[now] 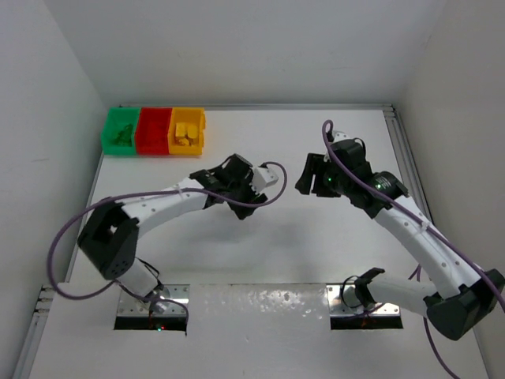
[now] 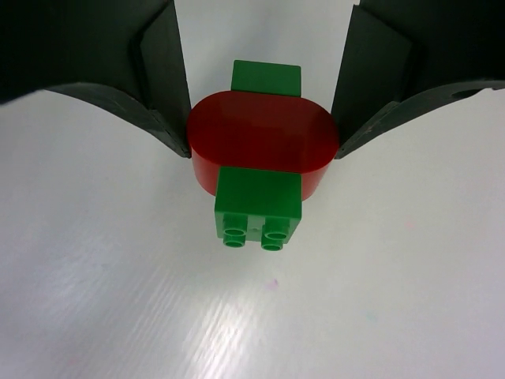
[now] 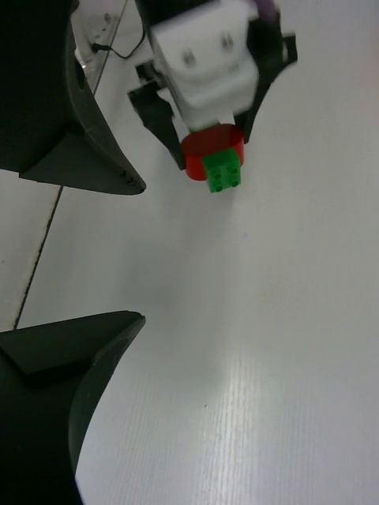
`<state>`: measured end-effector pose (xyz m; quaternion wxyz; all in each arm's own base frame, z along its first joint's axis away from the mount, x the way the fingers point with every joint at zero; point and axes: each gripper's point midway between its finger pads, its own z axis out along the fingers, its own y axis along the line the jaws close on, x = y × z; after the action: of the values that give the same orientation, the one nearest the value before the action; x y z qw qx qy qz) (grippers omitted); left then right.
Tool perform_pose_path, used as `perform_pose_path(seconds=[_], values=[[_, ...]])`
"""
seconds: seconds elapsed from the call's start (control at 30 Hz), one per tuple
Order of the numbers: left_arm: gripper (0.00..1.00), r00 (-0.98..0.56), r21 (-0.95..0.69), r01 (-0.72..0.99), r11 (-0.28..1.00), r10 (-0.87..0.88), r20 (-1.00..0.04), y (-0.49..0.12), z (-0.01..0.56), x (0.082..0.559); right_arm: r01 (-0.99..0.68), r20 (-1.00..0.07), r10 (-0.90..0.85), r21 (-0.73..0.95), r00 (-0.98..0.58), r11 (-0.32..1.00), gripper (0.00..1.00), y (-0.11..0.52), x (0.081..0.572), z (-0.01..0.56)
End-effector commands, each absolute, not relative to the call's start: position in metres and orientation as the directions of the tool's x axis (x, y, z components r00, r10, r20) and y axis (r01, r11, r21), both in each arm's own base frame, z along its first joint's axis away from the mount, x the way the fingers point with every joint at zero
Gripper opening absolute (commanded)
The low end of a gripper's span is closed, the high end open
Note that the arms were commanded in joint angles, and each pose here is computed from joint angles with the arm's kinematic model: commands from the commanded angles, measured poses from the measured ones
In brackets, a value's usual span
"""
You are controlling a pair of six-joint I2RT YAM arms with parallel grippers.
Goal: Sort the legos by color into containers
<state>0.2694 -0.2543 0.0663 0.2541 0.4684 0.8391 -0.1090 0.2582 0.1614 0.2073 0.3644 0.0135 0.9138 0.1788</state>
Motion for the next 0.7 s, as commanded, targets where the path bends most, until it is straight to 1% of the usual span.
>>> perform_pose_path(seconds=[0.0, 0.03, 0.07, 0.13, 0.17, 0.23, 0.27, 0.3, 0.33, 0.4, 0.5, 0.67], values=[[0.00, -0.232, 0.134, 0.880, 0.456, 0.658, -0.717, -0.279, 0.169, 0.280, -0.136, -0.671, 0.207, 0.421, -0.712, 0.897, 0.60, 0.185, 0.276, 0.234], [0.00, -0.237, 0.118, 0.885, 0.450, 0.655, -0.717, -0.279, 0.173, 0.278, -0.151, -0.669, 0.217, 0.447, -0.710, 0.882, 0.60, 0.192, 0.280, 0.237], [0.00, -0.226, 0.114, 0.890, 0.442, 0.644, -0.731, -0.279, 0.183, 0.274, -0.206, -0.674, 0.233, 0.504, -0.701, 0.839, 0.60, 0.208, 0.285, 0.246], [0.00, -0.210, 0.092, 0.907, 0.411, 0.630, -0.748, -0.283, 0.196, 0.266, -0.238, -0.658, 0.256, 0.564, -0.709, 0.791, 0.61, 0.225, 0.290, 0.251], [0.00, -0.207, 0.087, 0.909, 0.408, 0.623, -0.754, -0.283, 0.204, 0.264, -0.275, -0.656, 0.276, 0.608, -0.703, 0.745, 0.61, 0.237, 0.294, 0.261], [0.00, -0.191, 0.086, 0.914, 0.397, 0.606, -0.772, -0.284, 0.221, 0.260, -0.304, -0.641, 0.277, 0.643, -0.716, 0.703, 0.61, 0.251, 0.298, 0.263], [0.00, -0.165, 0.101, 0.917, 0.386, 0.596, -0.786, -0.283, 0.232, 0.257, -0.361, -0.644, 0.276, 0.675, -0.714, 0.643, 0.63, 0.264, 0.297, 0.274], [0.00, -0.150, 0.104, 0.921, 0.375, 0.590, -0.793, -0.282, 0.236, 0.255, -0.386, -0.645, 0.273, 0.687, -0.714, 0.615, 0.64, 0.270, 0.297, 0.279], [0.00, -0.127, 0.121, 0.922, 0.367, 0.584, -0.802, -0.281, 0.242, 0.252, -0.422, -0.649, 0.279, 0.705, -0.708, 0.570, 0.68, 0.277, 0.295, 0.288], [0.00, -0.105, 0.137, 0.924, 0.357, 0.582, -0.807, -0.279, 0.243, 0.250, -0.437, -0.653, 0.292, 0.713, -0.699, 0.549, 0.70, 0.278, 0.294, 0.295], [0.00, -0.059, 0.164, 0.928, 0.335, 0.566, -0.822, -0.280, 0.250, 0.249, -0.432, -0.642, 0.311, 0.729, -0.701, 0.531, 0.70, 0.278, 0.291, 0.292], [0.00, -0.041, 0.167, 0.928, 0.333, 0.537, -0.843, -0.288, 0.264, 0.253, -0.390, -0.603, 0.296, 0.745, -0.741, 0.541, 0.69, 0.278, 0.286, 0.271]])
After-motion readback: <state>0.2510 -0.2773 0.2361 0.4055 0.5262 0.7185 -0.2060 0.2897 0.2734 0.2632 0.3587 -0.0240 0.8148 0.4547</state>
